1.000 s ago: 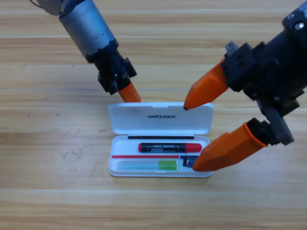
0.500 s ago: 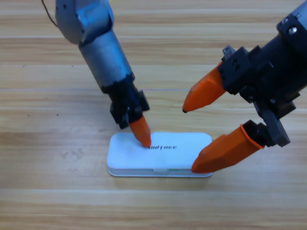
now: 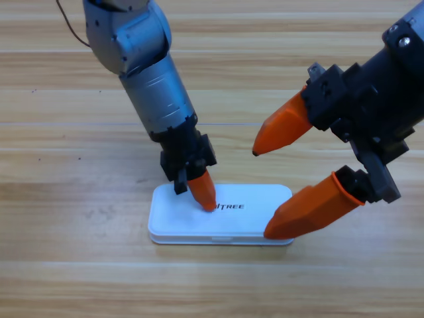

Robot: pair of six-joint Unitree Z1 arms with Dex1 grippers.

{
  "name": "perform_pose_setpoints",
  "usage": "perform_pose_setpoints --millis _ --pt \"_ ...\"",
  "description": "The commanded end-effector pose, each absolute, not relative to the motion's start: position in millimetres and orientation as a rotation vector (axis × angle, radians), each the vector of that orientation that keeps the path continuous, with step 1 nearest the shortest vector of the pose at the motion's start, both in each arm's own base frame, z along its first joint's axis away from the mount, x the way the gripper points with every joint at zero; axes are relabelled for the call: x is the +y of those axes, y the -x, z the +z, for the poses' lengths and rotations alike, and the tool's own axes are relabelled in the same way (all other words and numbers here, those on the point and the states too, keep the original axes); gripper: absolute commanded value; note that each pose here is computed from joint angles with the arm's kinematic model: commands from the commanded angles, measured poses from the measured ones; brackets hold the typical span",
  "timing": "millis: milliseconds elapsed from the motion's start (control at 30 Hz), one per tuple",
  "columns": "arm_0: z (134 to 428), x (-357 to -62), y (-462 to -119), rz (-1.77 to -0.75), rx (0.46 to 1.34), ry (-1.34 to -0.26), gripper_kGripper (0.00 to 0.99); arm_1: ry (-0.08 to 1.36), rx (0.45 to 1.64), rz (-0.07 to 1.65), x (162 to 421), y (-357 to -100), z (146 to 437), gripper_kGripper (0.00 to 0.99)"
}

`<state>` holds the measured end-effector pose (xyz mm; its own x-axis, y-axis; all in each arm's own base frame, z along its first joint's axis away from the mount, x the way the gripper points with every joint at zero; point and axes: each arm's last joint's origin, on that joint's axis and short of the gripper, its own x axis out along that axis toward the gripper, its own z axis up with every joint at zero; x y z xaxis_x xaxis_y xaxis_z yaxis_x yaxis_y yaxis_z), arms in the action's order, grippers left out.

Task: Clean up eraser and pencils

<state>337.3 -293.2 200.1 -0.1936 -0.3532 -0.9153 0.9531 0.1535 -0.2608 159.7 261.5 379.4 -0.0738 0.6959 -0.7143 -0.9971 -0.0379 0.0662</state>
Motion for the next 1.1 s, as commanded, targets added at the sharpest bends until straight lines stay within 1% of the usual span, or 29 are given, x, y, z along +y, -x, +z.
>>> perform_pose_setpoints --millis 33,100,167,233,300,433,700,800,1000,1033,1067,1100 --pt "256.2 -280.1 -303.1 -1.285 1.119 -0.78 0.0 0.586 0.692 1.563 270.2 -160.3 369.0 0.957" --pt "303.4 -266.0 -282.0 -1.242 1.026 -0.79 0.0 0.586 0.692 1.563 270.6 -160.6 369.0 0.957" --pt "339.7 -257.1 -255.0 -1.211 0.949 -0.812 0.0 0.585 0.69 1.563 270.7 -160.6 369.4 0.957" --pt "366.4 -246.4 -228.7 -1.193 0.878 -0.82 0.0 0.586 0.692 1.563 271.1 -160.9 368.9 0.957" --pt "384.0 -237.2 -204.7 -1.197 0.823 -0.829 0.0 0.586 0.693 1.563 271.4 -161.1 368.4 0.957" --pt "395.6 -229.8 -172.4 -1.223 0.779 -0.839 0.0 0.586 0.695 1.563 272.2 -161.6 367.9 0.957" --pt "393.5 -228.4 -137.5 -1.288 0.779 -0.85 0.0 0.587 0.697 1.563 272.5 -161.9 367.4 0.957" --pt "396.6 -224.0 -127.5 -1.317 0.76 -0.85 0.0 0.588 0.698 1.561 272.8 -162.2 366.9 0.957" --pt "396.3 -218.9 -122.4 -1.364 0.729 -0.866 0.0 0.586 0.7 1.562 272.8 -162.1 366.9 0.957" --pt "396.7 -218.5 -122.3 -1.362 0.724 -0.872 0.072 0.586 0.7 1.562 272.8 -162.1 366.9 0.957" --pt "396.5 -218.3 -122.4 -1.363 0.721 -0.881 0.476 0.586 0.7 1.562 272.8 -162.1 366.9 0.957" --pt "396.1 -217.8 -122.3 -1.361 0.72 -0.884 0.816 0.586 0.7 1.562 272.8 -162.1 366.9 0.957"
